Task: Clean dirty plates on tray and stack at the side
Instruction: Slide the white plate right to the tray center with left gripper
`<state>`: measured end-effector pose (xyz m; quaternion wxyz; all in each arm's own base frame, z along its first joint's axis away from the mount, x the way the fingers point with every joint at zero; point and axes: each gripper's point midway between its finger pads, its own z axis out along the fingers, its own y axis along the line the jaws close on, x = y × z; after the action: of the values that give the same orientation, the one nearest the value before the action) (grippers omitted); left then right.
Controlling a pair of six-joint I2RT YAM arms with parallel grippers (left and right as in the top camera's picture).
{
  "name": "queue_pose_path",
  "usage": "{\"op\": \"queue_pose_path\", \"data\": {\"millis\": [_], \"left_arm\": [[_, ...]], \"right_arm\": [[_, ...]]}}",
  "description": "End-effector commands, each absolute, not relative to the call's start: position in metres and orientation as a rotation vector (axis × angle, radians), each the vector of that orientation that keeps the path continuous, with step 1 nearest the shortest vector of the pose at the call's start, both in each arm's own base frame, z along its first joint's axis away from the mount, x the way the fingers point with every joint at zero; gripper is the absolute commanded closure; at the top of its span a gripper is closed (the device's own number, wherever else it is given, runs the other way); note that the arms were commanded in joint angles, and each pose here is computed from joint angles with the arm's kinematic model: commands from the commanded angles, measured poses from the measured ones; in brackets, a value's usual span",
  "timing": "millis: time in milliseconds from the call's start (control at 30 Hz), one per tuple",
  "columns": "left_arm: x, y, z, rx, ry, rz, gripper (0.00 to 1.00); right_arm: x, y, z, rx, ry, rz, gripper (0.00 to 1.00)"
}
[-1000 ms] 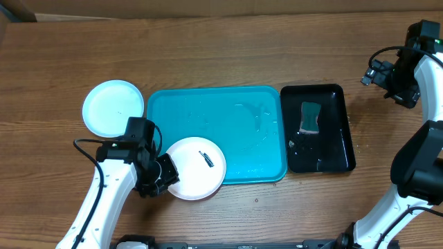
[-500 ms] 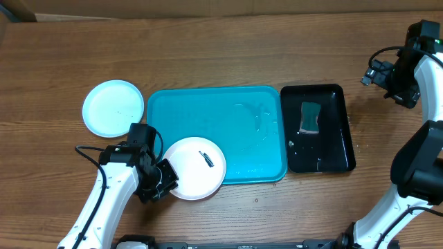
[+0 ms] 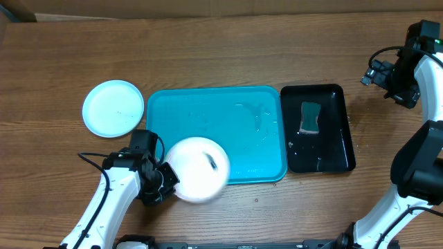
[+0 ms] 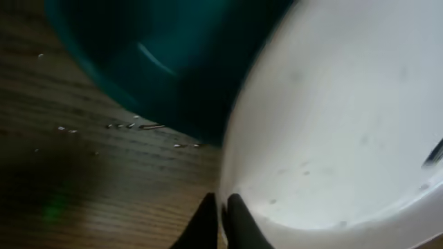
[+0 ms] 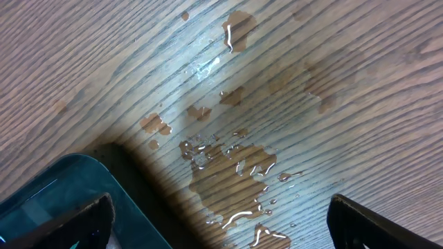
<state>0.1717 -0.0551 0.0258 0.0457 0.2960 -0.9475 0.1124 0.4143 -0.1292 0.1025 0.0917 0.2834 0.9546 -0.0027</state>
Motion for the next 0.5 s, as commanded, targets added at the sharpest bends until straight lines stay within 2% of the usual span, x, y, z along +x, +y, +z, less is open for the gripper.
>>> {"op": "queue_pose_path", "data": {"millis": [0, 467], "left_arm": [[0.179, -0.059, 0.032, 0.898, -2.906, 0.374, 0.96], [0.258, -0.077, 0.061, 1.012, -3.096, 0.664, 0.96]], "right_arm": [[0.418, -0.130, 0.115, 0.838, 2.798, -0.006, 0.00], [0.418, -0.130, 0.115, 0.838, 2.798, -0.006, 0.00]]}}
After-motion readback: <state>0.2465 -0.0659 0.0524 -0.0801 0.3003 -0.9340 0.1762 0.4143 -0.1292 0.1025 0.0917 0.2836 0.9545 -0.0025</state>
